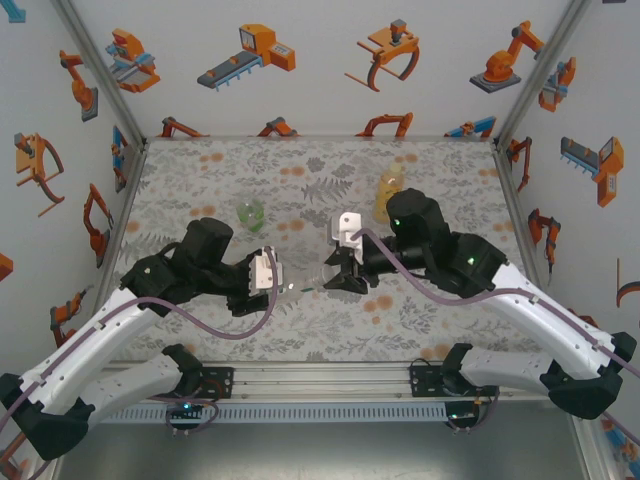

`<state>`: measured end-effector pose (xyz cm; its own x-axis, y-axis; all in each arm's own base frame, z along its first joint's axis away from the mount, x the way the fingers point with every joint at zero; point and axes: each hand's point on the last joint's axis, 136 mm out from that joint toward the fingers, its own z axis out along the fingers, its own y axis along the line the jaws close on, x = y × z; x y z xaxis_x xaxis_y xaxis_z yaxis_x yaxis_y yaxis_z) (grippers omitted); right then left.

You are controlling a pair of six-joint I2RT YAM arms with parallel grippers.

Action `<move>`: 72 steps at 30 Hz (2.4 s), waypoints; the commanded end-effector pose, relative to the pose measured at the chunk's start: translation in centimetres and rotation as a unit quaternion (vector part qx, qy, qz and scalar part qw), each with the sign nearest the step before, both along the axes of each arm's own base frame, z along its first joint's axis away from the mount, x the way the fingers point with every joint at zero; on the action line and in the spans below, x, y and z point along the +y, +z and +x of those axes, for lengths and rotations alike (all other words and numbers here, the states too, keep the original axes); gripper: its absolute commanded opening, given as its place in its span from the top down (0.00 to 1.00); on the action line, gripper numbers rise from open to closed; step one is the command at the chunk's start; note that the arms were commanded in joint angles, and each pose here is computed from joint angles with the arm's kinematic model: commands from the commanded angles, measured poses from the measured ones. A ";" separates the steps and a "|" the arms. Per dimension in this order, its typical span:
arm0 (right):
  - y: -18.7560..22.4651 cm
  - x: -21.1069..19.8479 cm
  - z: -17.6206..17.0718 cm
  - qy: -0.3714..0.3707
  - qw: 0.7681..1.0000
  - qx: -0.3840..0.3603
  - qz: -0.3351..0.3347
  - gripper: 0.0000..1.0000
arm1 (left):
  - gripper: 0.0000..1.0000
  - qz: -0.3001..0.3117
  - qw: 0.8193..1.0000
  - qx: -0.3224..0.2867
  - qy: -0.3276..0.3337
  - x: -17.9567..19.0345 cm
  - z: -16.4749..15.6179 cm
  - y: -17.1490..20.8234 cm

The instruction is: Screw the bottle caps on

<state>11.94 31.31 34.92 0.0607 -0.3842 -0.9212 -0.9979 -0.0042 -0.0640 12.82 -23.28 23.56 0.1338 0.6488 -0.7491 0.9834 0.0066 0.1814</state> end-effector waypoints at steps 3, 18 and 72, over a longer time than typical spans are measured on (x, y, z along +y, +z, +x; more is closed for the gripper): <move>-0.4 0.6 1.3 -0.117 0.974 0.194 0.032 1.00 | 1.00 -0.029 0.999 -0.024 0.001 -0.7 0.6 2.2; -5.5 -0.6 3.8 -0.388 0.628 0.670 0.079 0.92 | 1.00 -0.035 0.999 -0.035 0.004 -0.9 0.9 2.7; 2.7 -0.7 -1.7 0.083 0.980 -0.178 0.044 0.45 | 1.00 -0.046 0.998 -0.036 -0.011 -0.7 0.0 3.2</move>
<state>10.56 30.13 36.71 0.3638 -0.3250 -0.8729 -0.9313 -0.1099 -0.3472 13.27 -23.55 24.66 0.1622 0.6256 -0.7631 0.9741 0.0222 0.2252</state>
